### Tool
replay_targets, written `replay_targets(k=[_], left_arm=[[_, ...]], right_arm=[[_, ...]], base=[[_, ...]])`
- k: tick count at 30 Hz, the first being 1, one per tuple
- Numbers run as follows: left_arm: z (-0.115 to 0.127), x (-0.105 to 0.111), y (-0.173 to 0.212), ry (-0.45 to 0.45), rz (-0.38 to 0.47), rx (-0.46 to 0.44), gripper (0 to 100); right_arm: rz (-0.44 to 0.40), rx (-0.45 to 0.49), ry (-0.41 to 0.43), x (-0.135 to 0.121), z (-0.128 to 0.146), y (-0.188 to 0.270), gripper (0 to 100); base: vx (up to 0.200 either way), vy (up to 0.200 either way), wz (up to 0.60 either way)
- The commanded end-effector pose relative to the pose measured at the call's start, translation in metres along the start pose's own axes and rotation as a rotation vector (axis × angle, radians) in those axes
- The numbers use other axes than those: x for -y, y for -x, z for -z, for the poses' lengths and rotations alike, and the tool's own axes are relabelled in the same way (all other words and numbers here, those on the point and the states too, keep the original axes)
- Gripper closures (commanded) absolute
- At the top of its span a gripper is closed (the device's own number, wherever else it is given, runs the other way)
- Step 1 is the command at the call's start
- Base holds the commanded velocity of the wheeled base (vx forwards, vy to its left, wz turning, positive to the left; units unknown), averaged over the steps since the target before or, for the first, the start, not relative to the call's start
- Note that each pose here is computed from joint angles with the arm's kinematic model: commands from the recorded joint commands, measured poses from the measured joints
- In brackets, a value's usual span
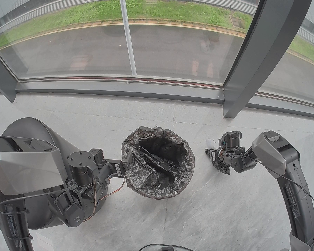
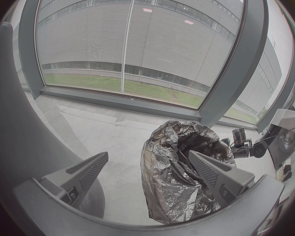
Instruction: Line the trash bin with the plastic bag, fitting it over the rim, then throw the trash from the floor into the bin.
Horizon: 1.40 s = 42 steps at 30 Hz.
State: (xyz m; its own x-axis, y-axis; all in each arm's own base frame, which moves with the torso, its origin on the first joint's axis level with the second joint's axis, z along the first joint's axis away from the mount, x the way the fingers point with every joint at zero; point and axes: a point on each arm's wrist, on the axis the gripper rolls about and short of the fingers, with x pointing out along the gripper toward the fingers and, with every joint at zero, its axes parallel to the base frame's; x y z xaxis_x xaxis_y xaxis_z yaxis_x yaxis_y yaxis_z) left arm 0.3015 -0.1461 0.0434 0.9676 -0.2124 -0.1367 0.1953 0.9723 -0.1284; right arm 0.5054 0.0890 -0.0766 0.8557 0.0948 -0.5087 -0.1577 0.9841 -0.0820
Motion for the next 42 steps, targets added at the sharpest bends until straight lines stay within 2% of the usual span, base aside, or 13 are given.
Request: replay_targets(k=[1, 7, 16, 18, 24, 25, 27, 29, 30, 31, 32, 37, 42], left_arm=[[-0.001, 0.000, 0.000, 0.003, 0.000, 0.002, 0], [-0.006, 0.000, 0.004, 0.004, 0.002, 0.014, 0], [-0.012, 0.001, 0.007, 0.007, 0.005, 0.024, 0], [-0.012, 0.002, 0.008, 0.004, 0.008, 0.017, 0], [-0.012, 0.003, 0.010, 0.003, 0.013, 0.015, 0], [-0.012, 0.003, 0.010, 0.003, 0.013, 0.015, 0], [-0.016, 0.004, 0.014, 0.004, 0.019, 0.025, 0], [-0.016, 0.004, 0.015, 0.004, 0.019, 0.025, 0], [-0.018, 0.005, 0.016, 0.005, 0.021, 0.030, 0], [-0.018, 0.005, 0.016, 0.005, 0.021, 0.030, 0], [-0.018, 0.005, 0.016, 0.005, 0.021, 0.030, 0], [-0.018, 0.005, 0.016, 0.005, 0.021, 0.030, 0], [-0.021, 0.005, 0.017, 0.007, 0.023, 0.038, 0]], right_arm=[[0.011, 0.020, -0.028, 0.006, -0.029, 0.022, 100], [0.021, 0.055, -0.082, 0.018, -0.073, 0.071, 100], [0.027, 0.107, -0.065, 0.015, -0.107, 0.139, 100], [0.018, 0.125, -0.043, 0.002, -0.116, 0.168, 100], [-0.074, 0.179, 0.005, -0.038, -0.130, 0.224, 100], [-0.074, 0.179, 0.005, -0.038, -0.130, 0.224, 100], [-0.109, 0.205, 0.026, -0.065, -0.132, 0.251, 100], [-0.112, 0.207, 0.024, -0.066, -0.132, 0.253, 100], [-0.146, 0.226, 0.048, -0.086, -0.133, 0.269, 100], [-0.146, 0.226, 0.048, -0.086, -0.133, 0.269, 100], [-0.177, 0.250, 0.070, -0.103, -0.136, 0.279, 100], [-0.217, 0.284, 0.088, -0.128, -0.142, 0.287, 100], [-0.289, 0.272, 0.115, -0.162, -0.134, 0.285, 100]], base=[[0.000, 0.000, 0.00], [0.000, 0.000, 0.00], [0.000, 0.000, 0.00], [0.000, 0.000, 0.00], [0.000, 0.000, 0.00], [0.000, 0.000, 0.00], [0.000, 0.000, 0.00], [0.000, 0.000, 0.00], [0.000, 0.000, 0.00], [0.000, 0.000, 0.00], [0.000, 0.000, 0.00], [0.000, 0.000, 0.00], [0.000, 0.000, 0.00]])
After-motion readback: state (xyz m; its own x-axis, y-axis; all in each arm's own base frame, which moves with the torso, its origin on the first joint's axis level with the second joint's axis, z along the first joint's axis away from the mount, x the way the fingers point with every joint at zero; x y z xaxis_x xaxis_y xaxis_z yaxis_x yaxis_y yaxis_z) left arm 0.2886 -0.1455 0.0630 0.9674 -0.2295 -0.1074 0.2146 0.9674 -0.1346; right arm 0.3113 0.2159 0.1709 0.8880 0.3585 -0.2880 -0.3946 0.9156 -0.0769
